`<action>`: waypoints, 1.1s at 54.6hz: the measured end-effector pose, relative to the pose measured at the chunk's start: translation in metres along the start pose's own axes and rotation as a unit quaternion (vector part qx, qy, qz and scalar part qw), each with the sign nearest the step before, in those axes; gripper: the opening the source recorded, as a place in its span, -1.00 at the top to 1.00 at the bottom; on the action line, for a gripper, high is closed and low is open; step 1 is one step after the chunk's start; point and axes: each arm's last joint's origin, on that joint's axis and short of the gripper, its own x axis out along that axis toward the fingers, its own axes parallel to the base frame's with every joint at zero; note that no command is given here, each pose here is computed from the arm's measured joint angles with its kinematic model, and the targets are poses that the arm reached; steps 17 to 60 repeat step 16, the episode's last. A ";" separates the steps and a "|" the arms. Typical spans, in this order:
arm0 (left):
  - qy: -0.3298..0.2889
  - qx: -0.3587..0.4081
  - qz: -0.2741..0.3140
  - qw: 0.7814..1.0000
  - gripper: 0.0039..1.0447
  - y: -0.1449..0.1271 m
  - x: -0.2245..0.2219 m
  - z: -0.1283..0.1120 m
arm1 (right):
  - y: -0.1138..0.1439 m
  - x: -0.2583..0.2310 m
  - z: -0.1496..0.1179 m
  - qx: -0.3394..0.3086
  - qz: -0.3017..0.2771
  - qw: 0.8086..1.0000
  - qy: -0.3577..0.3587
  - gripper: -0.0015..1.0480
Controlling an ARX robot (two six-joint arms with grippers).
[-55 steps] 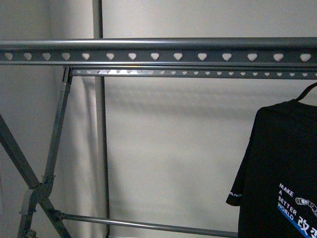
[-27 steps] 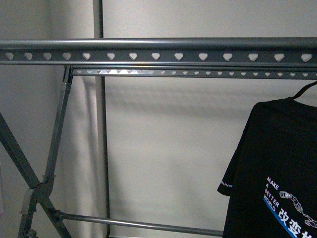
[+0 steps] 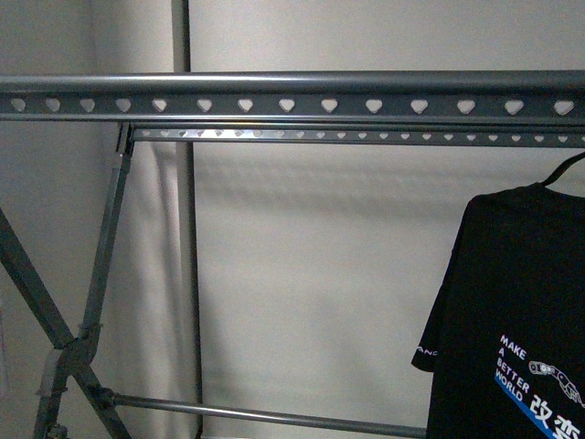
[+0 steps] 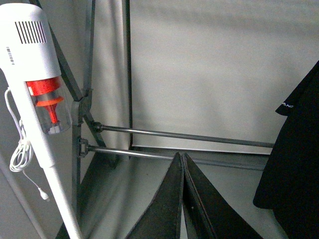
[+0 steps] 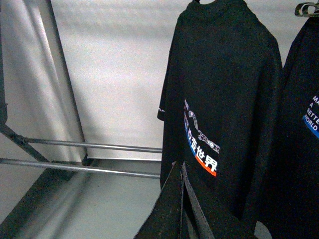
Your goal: Hang clothes on hanger
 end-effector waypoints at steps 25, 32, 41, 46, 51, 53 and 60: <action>0.003 0.000 0.000 1.000 0.92 0.000 -0.012 -0.003 | 0.000 0.000 0.000 0.000 0.000 1.000 0.001 0.91; 0.003 0.000 0.000 1.000 0.92 0.000 -0.012 -0.003 | 0.000 0.000 0.000 0.000 0.000 1.000 0.001 0.91; 0.003 0.000 0.000 1.000 0.92 0.000 -0.012 -0.003 | 0.000 0.000 0.000 0.000 0.000 1.000 0.001 0.91; 0.003 0.000 0.000 1.000 0.92 0.000 -0.012 -0.003 | 0.000 0.000 0.000 0.000 0.000 1.000 0.001 0.91; 0.003 0.000 0.000 1.000 0.92 0.000 -0.012 -0.003 | 0.000 0.000 0.000 0.000 0.000 1.000 0.001 0.91; 0.003 0.000 0.000 1.000 0.92 0.000 -0.012 -0.003 | 0.000 0.000 0.000 0.000 0.000 1.000 0.001 0.91; 0.003 0.000 0.000 1.000 0.92 0.000 -0.012 -0.003 | 0.000 0.000 0.000 0.000 0.000 1.000 0.001 0.91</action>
